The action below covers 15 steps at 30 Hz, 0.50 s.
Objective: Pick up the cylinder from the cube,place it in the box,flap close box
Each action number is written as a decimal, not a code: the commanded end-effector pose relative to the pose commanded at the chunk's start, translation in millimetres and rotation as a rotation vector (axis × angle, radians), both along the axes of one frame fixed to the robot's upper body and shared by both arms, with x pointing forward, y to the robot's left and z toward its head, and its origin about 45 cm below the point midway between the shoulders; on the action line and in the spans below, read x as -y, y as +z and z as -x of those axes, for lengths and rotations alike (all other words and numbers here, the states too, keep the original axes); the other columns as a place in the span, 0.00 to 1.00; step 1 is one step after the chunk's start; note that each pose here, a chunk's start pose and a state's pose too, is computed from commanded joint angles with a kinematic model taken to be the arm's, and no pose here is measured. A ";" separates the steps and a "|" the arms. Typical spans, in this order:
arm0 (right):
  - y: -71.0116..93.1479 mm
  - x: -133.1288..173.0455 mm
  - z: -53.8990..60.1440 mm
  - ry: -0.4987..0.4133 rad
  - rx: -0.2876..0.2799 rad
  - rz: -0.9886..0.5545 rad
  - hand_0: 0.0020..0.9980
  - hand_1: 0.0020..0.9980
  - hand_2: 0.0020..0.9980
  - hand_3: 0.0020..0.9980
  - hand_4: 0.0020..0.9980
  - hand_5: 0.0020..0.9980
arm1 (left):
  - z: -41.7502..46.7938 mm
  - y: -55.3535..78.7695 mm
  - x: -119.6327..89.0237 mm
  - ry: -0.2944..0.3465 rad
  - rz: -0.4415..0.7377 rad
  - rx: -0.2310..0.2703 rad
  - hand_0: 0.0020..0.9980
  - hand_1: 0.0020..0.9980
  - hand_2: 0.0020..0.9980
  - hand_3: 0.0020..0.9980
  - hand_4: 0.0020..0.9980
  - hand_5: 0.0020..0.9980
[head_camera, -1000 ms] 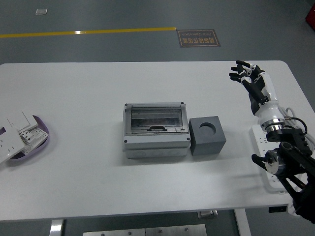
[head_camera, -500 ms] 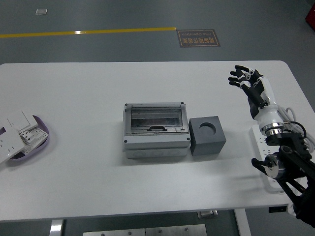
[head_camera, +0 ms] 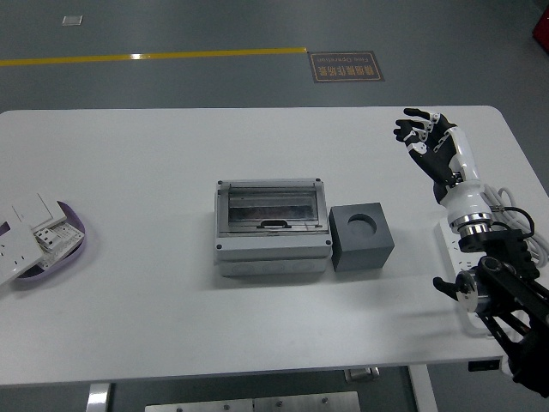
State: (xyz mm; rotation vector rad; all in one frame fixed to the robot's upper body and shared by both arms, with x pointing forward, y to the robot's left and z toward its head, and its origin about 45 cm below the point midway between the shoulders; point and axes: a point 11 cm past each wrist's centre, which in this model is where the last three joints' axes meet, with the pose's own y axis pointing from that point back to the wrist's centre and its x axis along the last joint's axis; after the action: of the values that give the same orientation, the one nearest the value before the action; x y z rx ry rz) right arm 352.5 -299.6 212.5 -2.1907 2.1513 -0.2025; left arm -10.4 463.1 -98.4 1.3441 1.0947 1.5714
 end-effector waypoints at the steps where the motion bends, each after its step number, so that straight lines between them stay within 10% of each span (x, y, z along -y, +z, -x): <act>1: -0.8 -0.2 -0.2 0.006 -0.005 -0.001 0.58 0.57 0.54 0.57 0.73 0.12 | 0.0 0.0 -0.1 0.000 0.000 0.000 0.59 0.63 0.63 0.64 0.70 0.21; 9: -4.1 0.1 -1.7 0.039 -0.032 -0.036 0.60 0.61 0.56 0.67 0.71 0.01 | -0.3 -0.3 0.6 0.003 0.001 0.001 0.59 0.63 0.63 0.64 0.70 0.21; 10: -4.9 -0.2 -1.8 0.046 -0.038 -0.042 0.74 0.69 0.65 0.73 0.94 0.34 | -0.1 -0.3 0.6 0.003 0.001 0.001 0.59 0.63 0.63 0.64 0.70 0.21; 15: -9.2 -2.0 -1.7 0.076 -0.071 -0.070 0.74 0.69 0.65 0.73 0.94 0.34 | 0.0 -0.6 1.2 0.004 0.002 0.001 0.59 0.63 0.63 0.64 0.70 0.21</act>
State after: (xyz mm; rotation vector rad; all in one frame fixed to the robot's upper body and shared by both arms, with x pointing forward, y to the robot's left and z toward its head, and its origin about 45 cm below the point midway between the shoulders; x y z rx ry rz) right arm 354.2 -297.6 203.3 -2.2686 2.0713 -0.0457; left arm -10.4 461.9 -99.0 1.3409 1.0985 1.5734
